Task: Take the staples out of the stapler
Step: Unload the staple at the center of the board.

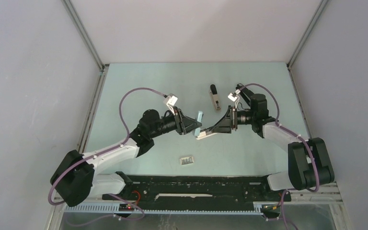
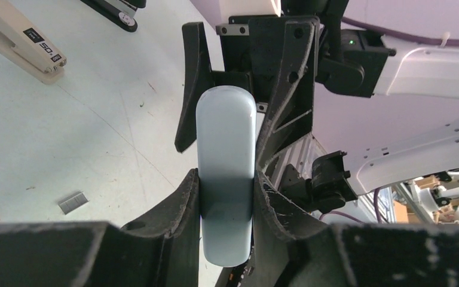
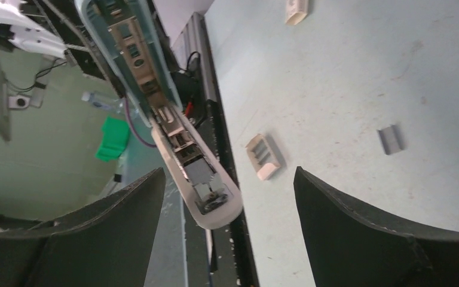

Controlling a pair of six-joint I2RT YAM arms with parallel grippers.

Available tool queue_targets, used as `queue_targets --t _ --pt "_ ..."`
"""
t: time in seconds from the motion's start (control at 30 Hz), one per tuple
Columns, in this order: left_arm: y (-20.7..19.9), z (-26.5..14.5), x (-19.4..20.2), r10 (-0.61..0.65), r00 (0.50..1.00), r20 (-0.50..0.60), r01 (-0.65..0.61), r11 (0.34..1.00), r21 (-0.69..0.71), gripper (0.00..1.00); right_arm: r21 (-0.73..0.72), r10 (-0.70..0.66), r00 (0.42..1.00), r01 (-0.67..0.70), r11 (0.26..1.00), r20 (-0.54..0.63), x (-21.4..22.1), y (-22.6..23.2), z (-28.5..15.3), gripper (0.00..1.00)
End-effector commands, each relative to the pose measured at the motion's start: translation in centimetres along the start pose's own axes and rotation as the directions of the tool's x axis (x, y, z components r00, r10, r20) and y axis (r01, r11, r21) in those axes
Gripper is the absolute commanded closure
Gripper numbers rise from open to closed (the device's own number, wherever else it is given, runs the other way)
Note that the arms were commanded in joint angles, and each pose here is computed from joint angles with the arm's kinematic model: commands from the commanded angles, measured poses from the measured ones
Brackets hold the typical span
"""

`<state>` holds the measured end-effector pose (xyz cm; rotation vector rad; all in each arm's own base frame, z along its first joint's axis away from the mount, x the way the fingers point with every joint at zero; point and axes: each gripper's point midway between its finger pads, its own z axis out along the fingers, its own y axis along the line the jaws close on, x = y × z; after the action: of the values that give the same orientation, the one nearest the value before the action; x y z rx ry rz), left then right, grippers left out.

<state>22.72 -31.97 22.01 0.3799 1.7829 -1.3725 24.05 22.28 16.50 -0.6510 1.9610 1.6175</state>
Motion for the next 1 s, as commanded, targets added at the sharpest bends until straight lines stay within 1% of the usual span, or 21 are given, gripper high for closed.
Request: queue_targets --t 0.0,0.07,0.33,0.57,0.67,0.8,0.97 --pt "-1.4 -0.1 -1.6 -0.038 0.997 0.066 0.033 0.996 0.080 1.00 -0.117 0.022 0.999 -0.026 0.993 -0.029 -0.3 2.9 0.9 0.13" --pt "-1.4 -0.2 -1.6 -0.050 0.996 0.074 0.044 0.995 0.086 1.00 -0.131 0.035 0.999 -0.040 0.991 -0.037 -0.2 3.4 1.2 0.14" --pt "-1.0 -0.8 -2.3 -0.130 0.982 0.139 0.115 0.987 0.115 1.00 -0.136 0.114 0.992 -0.121 0.983 -0.053 -0.1 3.4 1.7 0.23" --pt "-0.8 -1.5 -2.5 -0.193 0.965 0.177 0.169 0.975 0.143 1.00 -0.155 0.105 0.993 -0.112 0.981 -0.050 -0.5 4.2 1.5 0.23" --pt "-0.8 -1.7 -2.4 -0.213 0.960 0.182 0.186 0.970 0.158 1.00 -0.162 0.108 0.993 -0.115 0.980 -0.053 -0.6 4.5 1.6 0.25" --pt "-0.8 -1.9 -2.7 -0.244 0.949 0.200 0.210 0.962 0.174 1.00 -0.169 0.111 0.992 -0.119 0.978 -0.058 -0.6 4.7 1.7 0.34" --pt "-0.3 -2.0 -2.6 -0.281 0.935 0.218 0.246 0.953 0.175 1.00 -0.158 0.129 0.990 -0.136 0.978 -0.055 -0.6 4.6 1.7 0.53"
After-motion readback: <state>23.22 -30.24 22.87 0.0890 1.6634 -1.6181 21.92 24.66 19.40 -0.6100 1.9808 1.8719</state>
